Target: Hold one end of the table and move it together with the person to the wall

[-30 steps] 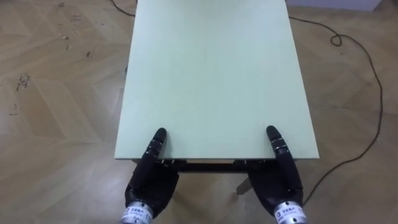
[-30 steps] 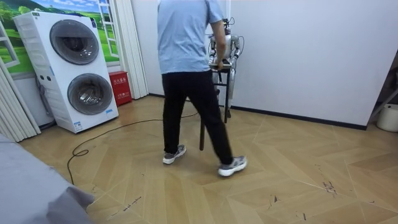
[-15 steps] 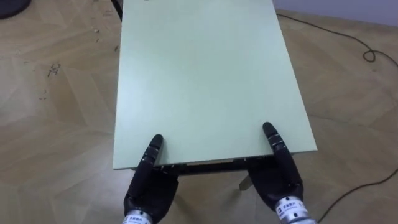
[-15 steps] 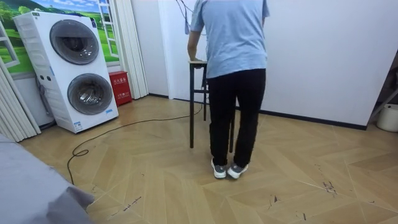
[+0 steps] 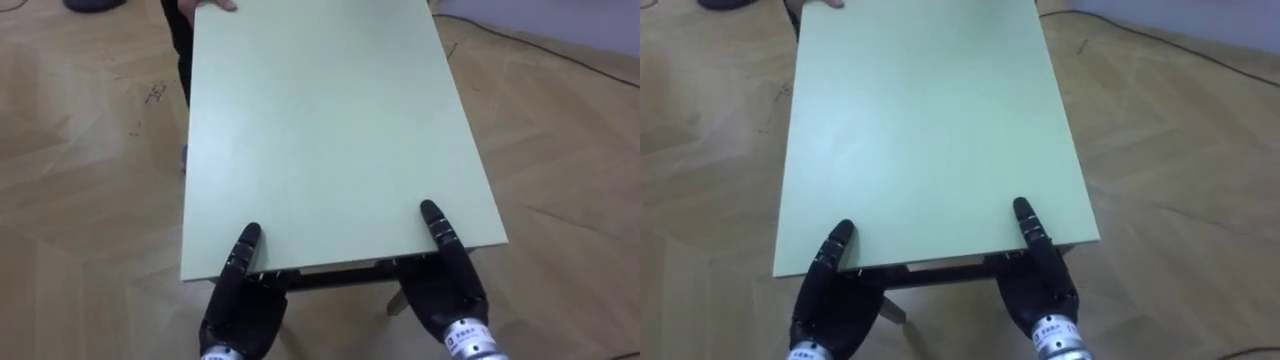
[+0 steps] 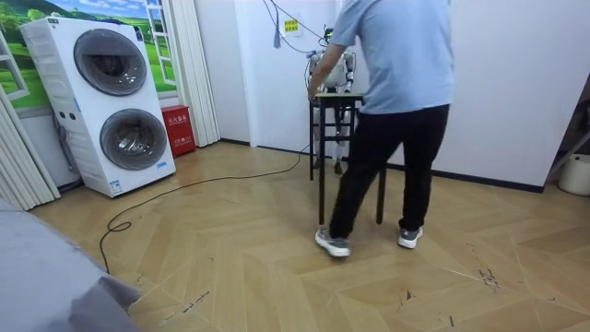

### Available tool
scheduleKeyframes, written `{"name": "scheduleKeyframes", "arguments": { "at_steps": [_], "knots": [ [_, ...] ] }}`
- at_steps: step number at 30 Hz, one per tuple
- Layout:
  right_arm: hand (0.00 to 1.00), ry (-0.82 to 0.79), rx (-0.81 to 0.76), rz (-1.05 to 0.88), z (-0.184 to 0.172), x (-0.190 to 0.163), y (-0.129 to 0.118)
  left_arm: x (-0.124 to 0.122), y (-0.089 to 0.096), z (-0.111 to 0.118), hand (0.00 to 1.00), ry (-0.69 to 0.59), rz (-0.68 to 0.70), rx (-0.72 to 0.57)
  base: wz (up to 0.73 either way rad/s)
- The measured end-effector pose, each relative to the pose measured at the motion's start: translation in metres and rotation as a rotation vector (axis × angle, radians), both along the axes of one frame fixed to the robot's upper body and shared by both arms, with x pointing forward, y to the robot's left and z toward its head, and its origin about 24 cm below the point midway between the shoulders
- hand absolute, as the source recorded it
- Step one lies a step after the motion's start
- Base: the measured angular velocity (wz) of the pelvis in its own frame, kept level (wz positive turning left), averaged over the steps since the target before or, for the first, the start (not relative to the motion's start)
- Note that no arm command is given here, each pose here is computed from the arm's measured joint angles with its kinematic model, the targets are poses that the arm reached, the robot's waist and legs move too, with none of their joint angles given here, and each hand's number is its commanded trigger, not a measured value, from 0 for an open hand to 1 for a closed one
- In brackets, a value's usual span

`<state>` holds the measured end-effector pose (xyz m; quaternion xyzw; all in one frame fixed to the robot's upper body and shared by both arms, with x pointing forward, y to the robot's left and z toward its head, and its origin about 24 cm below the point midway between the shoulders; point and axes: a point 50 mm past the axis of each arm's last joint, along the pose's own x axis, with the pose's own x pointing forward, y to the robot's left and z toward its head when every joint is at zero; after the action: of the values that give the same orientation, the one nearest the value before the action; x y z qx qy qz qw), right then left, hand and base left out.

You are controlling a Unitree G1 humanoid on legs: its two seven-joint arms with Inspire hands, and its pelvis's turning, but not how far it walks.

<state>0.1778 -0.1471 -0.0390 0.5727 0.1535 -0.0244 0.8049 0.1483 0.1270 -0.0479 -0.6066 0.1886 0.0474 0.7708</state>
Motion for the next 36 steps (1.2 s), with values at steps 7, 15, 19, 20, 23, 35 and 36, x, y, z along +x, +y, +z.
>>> {"name": "scheduleKeyframes", "arguments": {
  "at_steps": [7,15,19,20,23,35,36],
  "knots": [
    [1.00,0.011,0.010,-0.014,-0.002,-0.004,0.001,0.000,-0.003,0.000,1.00,-0.003,-0.002,0.003,0.59],
    [1.00,0.002,0.026,-0.018,0.000,-0.003,0.003,0.004,0.002,0.004,1.00,-0.025,-0.001,0.023,0.46],
    [1.00,0.009,0.041,-0.027,-0.001,-0.004,0.004,0.007,0.001,0.005,1.00,-0.031,-0.016,0.026,0.56],
    [1.00,0.006,0.042,-0.027,0.000,-0.003,0.004,0.007,0.000,0.005,1.00,-0.033,-0.019,0.024,0.90],
    [1.00,-0.002,0.040,-0.042,0.001,-0.004,0.001,0.007,-0.002,0.005,1.00,-0.031,-0.024,0.017,0.88],
    [1.00,-0.032,0.019,-0.053,0.007,0.002,-0.009,0.017,-0.008,0.008,1.00,-0.052,-0.055,0.003,0.62],
    [1.00,-0.031,0.020,-0.052,0.007,0.002,-0.009,0.017,-0.007,0.008,1.00,-0.053,-0.053,0.005,0.10]
  ]
}}
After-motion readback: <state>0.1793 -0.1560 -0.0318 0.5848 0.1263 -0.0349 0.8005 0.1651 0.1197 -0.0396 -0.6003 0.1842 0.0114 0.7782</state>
